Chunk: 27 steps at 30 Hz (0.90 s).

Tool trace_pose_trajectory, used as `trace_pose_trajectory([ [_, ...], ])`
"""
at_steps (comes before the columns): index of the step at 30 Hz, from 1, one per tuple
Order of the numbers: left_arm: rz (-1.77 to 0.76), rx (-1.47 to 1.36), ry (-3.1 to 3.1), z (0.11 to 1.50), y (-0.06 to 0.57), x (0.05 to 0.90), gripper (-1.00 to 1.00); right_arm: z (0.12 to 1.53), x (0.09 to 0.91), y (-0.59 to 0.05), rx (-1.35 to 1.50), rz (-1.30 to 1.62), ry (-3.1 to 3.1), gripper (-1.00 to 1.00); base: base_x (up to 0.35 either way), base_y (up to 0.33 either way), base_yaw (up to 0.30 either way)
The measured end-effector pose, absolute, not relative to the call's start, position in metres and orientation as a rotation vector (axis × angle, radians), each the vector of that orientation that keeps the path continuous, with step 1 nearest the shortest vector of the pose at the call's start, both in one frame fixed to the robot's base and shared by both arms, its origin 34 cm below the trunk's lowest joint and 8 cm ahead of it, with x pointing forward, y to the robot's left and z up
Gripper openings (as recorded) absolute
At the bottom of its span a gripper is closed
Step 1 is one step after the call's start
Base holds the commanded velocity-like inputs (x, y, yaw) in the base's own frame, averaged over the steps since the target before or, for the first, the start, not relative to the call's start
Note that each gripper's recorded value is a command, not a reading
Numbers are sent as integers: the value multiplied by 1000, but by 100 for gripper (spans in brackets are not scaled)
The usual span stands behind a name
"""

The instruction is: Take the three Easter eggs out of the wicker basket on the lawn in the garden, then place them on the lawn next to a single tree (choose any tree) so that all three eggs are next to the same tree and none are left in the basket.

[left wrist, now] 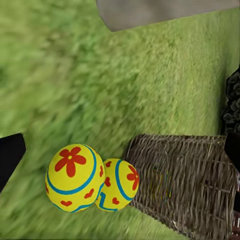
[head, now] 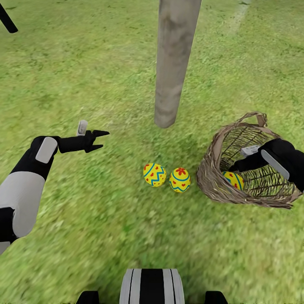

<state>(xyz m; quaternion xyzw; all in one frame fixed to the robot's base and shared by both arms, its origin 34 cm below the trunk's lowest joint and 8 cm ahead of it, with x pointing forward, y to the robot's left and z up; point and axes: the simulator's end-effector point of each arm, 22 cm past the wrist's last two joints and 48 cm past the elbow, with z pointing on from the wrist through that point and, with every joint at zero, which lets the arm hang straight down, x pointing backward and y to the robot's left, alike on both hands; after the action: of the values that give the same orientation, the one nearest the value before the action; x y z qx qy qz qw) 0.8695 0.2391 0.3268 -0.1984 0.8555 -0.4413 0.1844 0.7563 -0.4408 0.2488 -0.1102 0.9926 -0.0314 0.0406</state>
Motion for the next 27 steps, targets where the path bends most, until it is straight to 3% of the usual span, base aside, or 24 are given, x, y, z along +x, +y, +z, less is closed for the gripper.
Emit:
trace_pose_trajectory([
  [27, -1249, -601, 2456, 284, 238, 859, 100, 230, 767, -420, -435, -51, 2987, 100, 0, 0, 0],
])
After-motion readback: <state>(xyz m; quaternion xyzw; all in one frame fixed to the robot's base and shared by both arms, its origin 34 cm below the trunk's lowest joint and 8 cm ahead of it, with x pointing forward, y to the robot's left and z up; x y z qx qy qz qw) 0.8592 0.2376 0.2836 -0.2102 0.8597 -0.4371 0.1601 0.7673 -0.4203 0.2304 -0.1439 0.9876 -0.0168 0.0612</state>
